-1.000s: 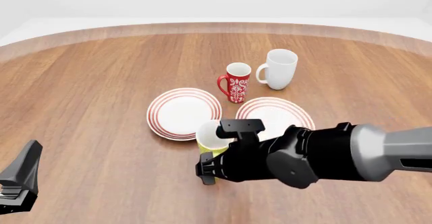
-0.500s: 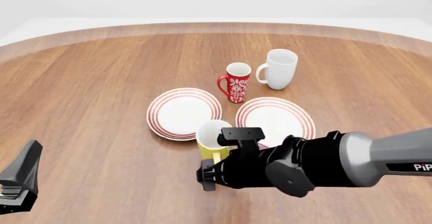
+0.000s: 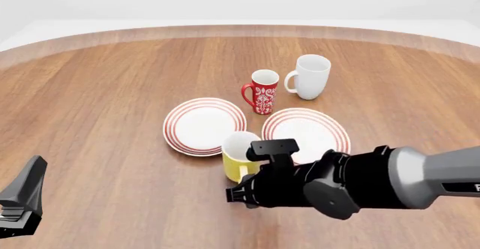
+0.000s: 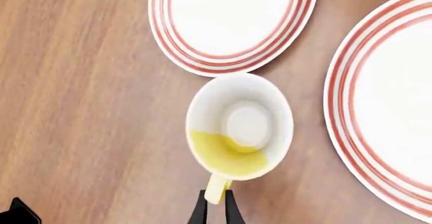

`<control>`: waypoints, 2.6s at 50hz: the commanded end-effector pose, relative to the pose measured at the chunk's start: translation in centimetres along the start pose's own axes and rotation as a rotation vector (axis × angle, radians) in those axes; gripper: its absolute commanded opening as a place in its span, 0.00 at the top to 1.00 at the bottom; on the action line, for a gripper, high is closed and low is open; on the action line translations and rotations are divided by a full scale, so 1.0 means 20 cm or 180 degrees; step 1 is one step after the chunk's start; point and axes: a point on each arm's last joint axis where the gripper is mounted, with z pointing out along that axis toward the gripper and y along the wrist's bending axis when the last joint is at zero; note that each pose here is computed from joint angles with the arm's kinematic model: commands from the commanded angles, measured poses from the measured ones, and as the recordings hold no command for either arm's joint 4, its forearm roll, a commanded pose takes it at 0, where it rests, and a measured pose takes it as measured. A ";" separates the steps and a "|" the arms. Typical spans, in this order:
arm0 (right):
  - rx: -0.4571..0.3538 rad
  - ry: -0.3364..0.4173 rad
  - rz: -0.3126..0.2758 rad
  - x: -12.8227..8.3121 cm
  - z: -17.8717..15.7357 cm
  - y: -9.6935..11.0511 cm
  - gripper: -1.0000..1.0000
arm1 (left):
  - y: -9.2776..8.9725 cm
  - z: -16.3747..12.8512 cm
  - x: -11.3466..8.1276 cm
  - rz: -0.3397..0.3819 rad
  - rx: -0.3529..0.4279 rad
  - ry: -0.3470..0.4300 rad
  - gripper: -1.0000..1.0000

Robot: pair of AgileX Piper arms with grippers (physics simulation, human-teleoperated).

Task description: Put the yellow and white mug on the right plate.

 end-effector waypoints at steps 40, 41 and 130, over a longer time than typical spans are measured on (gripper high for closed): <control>0.0137 -0.0166 0.0046 -0.11 -0.19 -0.10 1.00 | 0.00 0.00 0.00 0.0000 0.0000 0.0000 0.00; 0.0142 -0.0169 0.0044 -0.11 -0.20 -0.10 1.00 | 0.00 0.00 0.00 0.0000 0.0000 0.0000 0.00; 0.0749 -0.0774 -0.0024 -0.32 -0.48 -0.48 1.00 | 0.00 0.00 0.00 0.0000 0.0000 0.0000 0.00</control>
